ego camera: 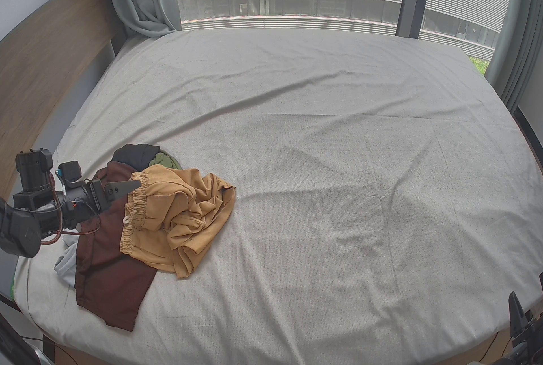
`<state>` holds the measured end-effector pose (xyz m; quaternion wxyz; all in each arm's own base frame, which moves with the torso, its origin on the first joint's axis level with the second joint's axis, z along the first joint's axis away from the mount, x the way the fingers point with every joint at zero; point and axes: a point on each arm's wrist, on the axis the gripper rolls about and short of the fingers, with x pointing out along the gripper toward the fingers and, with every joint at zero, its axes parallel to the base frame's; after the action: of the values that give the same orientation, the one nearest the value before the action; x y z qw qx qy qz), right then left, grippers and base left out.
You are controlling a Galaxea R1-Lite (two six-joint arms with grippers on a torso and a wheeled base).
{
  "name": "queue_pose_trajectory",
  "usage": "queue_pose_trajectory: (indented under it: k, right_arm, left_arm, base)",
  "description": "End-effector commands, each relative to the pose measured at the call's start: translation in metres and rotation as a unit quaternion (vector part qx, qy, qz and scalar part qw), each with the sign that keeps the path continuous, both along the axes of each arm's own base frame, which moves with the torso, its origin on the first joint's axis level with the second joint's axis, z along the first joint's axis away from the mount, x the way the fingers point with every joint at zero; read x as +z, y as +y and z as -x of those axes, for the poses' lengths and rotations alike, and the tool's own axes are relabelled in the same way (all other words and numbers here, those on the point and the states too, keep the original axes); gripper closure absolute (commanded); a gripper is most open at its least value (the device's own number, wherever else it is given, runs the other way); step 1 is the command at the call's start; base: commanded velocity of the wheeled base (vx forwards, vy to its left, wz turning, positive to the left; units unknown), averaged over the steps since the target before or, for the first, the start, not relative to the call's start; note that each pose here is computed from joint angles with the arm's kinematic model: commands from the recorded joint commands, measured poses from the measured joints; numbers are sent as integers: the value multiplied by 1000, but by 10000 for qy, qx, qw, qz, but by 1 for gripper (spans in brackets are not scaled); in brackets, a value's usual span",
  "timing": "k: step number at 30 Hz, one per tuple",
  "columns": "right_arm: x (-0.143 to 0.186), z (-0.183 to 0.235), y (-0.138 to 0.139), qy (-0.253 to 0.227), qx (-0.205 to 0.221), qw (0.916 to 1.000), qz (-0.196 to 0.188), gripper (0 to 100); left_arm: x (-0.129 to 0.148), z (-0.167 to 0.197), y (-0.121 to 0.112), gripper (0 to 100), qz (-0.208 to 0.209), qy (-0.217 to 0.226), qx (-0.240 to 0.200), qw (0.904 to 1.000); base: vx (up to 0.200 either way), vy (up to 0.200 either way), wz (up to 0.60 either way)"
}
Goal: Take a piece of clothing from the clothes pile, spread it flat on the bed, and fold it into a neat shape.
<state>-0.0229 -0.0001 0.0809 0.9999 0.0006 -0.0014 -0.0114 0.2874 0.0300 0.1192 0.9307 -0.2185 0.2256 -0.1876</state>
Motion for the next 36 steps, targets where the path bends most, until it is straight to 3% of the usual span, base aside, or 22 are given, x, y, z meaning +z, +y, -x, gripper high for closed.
queue_pose_trajectory:
  k: [1,8,17,29,36]
  right_arm:
    - [-5,0,0,-2,-1,10000,-1,0]
    - [-5,0,0,-2,-1,10000,-1,0]
    - [-5,0,0,-2,-1,10000,-1,0]
    - [-5,0,0,-2,-1,10000,-1,0]
    - [-5,0,0,-2,-1,10000,-1,0]
  left_arm:
    - [-17,-19,3,0,29,165,-8,9999]
    - [-29,-36,4,0,190,150,-322,9992]
    - [-44,-50,5,0,244,50,-416,9988]
    - [-33,-55,-5,0,678,14,-793,9945]
    - [-35,-58,-15,0,713,-40,-980,9926]
  base:
    - [0,0,0]
    - [0,0,0]
    - [0,0,0]
    - [0,0,0]
    - [0,0,0]
